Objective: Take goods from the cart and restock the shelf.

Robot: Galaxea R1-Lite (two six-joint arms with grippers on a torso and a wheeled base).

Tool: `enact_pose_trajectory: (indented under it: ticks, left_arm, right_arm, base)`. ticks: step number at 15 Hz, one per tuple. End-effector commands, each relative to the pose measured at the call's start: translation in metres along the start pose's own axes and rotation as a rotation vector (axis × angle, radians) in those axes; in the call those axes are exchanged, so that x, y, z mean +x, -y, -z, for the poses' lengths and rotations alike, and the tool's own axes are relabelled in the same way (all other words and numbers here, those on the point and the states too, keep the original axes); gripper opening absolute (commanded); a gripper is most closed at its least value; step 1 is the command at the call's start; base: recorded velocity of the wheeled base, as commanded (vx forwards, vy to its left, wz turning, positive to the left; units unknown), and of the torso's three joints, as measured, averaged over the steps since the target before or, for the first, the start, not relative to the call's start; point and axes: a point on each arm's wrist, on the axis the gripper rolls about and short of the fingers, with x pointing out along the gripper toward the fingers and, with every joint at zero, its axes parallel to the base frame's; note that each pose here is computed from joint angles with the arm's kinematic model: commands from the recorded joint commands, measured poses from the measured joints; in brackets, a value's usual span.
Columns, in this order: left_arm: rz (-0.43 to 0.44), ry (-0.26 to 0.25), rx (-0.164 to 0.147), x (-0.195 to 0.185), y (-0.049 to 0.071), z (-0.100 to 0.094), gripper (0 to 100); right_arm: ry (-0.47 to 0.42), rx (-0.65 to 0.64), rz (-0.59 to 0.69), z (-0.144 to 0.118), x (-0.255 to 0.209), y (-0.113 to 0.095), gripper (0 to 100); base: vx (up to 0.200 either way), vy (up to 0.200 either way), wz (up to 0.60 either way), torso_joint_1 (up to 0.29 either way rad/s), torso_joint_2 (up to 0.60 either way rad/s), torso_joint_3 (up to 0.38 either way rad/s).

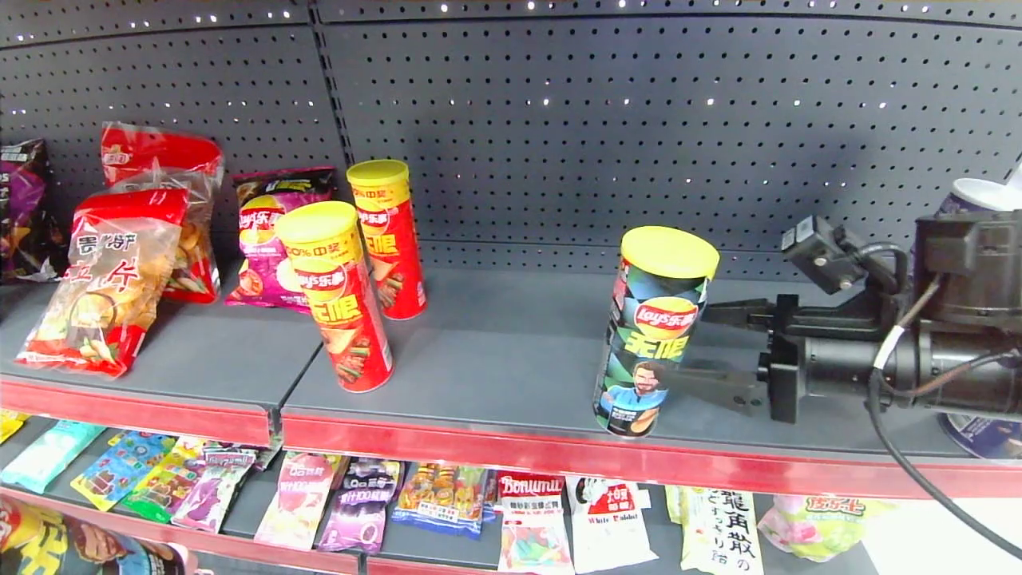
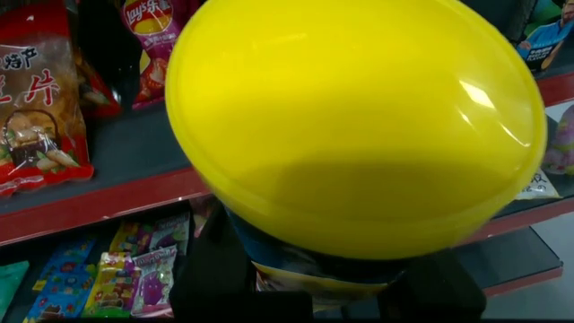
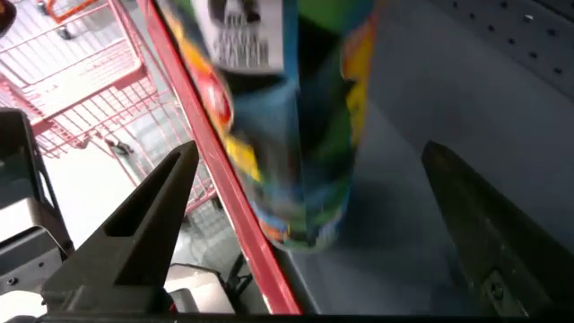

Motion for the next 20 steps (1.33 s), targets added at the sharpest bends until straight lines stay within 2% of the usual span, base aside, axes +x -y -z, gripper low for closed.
enact_pose_trajectory:
  ticks: [1, 3, 4, 8, 9, 10, 14, 15, 16, 17, 18, 20]
  left_arm:
    - [0.003, -0.005, -0.002, 0.001, 0.000, 0.000, 0]
    - [0.018, -0.009, -0.002, 0.003, -0.001, -0.001, 0]
    - [0.032, -0.015, 0.010, 0.005, -0.002, -0.003, 0]
    - [0.059, -0.020, 0.011, 0.008, -0.002, -0.004, 0]
    - [0.061, -0.020, 0.011, 0.008, -0.002, -0.004, 0]
    - [0.065, -0.016, 0.012, 0.008, -0.002, -0.005, 0]
    - [0.104, 0.008, 0.020, 0.009, -0.002, -0.012, 0]
    - [0.103, 0.007, 0.019, 0.009, -0.003, -0.013, 0]
    - [0.102, 0.002, 0.011, 0.012, -0.004, -0.017, 0]
    - [0.104, 0.001, 0.004, 0.014, -0.006, -0.020, 0]
    - [0.104, -0.003, 0.003, 0.017, -0.007, -0.020, 0]
    - [0.104, -0.002, -0.007, 0.020, -0.008, -0.021, 0]
  right_arm:
    - [0.040, -0.022, 0.037, 0.000, -0.032, -0.017, 100]
    - [0.054, -0.037, 0.067, 0.003, -0.048, -0.026, 100]
    - [0.070, -0.052, 0.117, 0.009, -0.066, -0.040, 100]
    - [0.153, -0.102, 0.260, 0.032, -0.119, -0.081, 100]
    - [0.163, -0.104, 0.321, 0.040, -0.130, -0.089, 100]
    - [0.175, -0.100, 0.469, 0.054, -0.152, -0.104, 100]
    - [0.137, -0.016, 0.717, 0.110, -0.207, -0.158, 100]
    - [0.138, -0.001, 0.745, 0.117, -0.210, -0.162, 100]
    - [0.133, 0.044, 0.819, 0.127, -0.213, -0.165, 100]
    - [0.130, 0.098, 0.936, 0.127, -0.215, -0.163, 100]
    - [0.113, 0.113, 1.003, 0.130, -0.215, -0.162, 100]
    - [0.056, 0.131, 1.055, 0.124, -0.212, -0.156, 100]
  base:
    - [0.000, 0.000, 0.00, 0.000, 0.00, 0.000]
    - [0.000, 0.000, 0.00, 0.000, 0.00, 0.000]
    - [0.000, 0.000, 0.00, 0.000, 0.00, 0.000]
    - [0.000, 0.000, 0.00, 0.000, 0.00, 0.000]
    - [0.000, 0.000, 0.00, 0.000, 0.00, 0.000]
    - [0.000, 0.000, 0.00, 0.000, 0.00, 0.000]
    - [0.000, 0.000, 0.00, 0.000, 0.00, 0.000]
    - [0.000, 0.000, 0.00, 0.000, 0.00, 0.000]
    - [0.000, 0.000, 0.00, 0.000, 0.00, 0.000]
    - [0.000, 0.000, 0.00, 0.000, 0.00, 0.000]
    - [0.000, 0.000, 0.00, 0.000, 0.00, 0.000]
    - [0.000, 0.000, 0.00, 0.000, 0.00, 0.000]
